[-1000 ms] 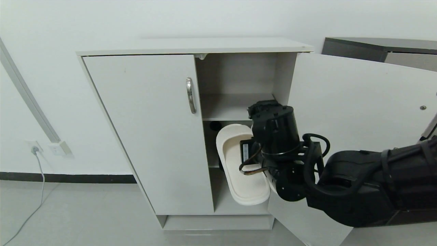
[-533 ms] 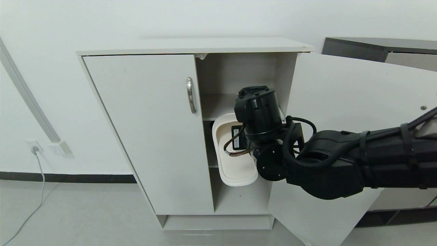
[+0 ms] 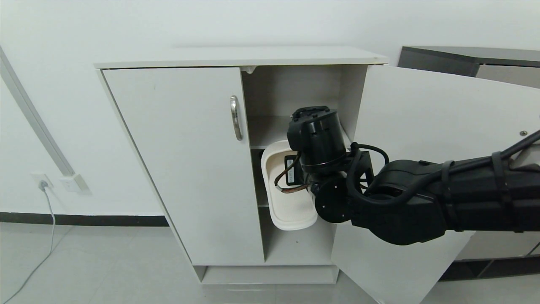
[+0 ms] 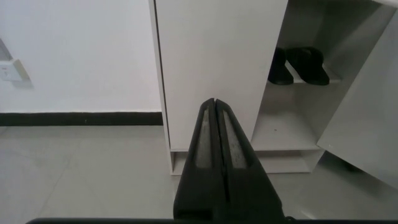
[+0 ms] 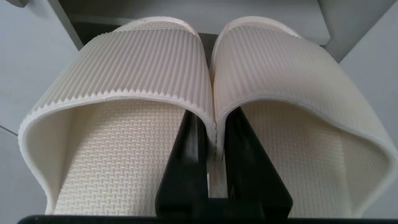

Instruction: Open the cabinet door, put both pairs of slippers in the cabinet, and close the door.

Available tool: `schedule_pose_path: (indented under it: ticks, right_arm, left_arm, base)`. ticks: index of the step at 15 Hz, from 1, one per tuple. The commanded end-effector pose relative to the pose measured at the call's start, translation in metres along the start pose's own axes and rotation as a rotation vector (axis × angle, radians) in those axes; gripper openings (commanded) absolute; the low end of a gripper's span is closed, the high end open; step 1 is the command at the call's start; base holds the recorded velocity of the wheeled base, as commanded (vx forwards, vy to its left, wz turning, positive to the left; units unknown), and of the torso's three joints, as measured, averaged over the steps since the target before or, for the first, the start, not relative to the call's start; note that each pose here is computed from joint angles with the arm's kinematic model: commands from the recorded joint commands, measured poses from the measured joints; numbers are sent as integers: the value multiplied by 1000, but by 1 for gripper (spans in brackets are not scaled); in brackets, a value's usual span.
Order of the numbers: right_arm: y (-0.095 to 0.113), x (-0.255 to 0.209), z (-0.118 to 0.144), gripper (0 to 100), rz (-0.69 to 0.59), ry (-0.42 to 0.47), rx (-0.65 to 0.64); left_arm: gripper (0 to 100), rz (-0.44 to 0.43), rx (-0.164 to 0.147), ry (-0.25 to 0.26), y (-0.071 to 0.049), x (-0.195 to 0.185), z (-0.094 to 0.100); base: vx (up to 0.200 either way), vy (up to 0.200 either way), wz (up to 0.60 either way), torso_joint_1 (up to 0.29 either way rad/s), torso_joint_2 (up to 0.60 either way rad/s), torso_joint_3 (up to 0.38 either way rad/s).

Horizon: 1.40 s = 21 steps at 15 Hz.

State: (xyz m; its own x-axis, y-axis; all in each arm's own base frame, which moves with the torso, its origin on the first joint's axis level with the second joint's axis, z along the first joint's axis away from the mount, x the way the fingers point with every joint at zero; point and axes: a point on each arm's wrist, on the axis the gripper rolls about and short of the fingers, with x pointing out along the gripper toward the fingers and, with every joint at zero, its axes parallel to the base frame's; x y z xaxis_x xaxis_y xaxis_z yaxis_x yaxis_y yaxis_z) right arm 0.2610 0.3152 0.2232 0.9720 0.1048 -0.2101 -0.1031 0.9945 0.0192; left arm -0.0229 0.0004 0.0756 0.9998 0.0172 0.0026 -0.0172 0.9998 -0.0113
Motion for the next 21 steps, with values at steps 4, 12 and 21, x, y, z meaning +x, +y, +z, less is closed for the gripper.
schedule_pose_path:
  ticks: [4, 12, 21]
  right_arm:
    - [0, 2, -1, 0, 0, 1, -1]
    - [-1, 8, -4, 0, -11, 7, 0]
    - [2, 44, -5, 0, -63, 12, 17]
  left_arm:
    - [0, -3, 2, 1, 0, 0, 0]
    - [0, -3, 2, 1, 0, 0, 0]
    - [0, 3, 2, 1, 0, 0, 0]
  base:
    - [200, 0, 0, -4, 0, 4]
    - [200, 0, 0, 7, 2, 2]
    - [22, 0, 0, 0, 0, 0]
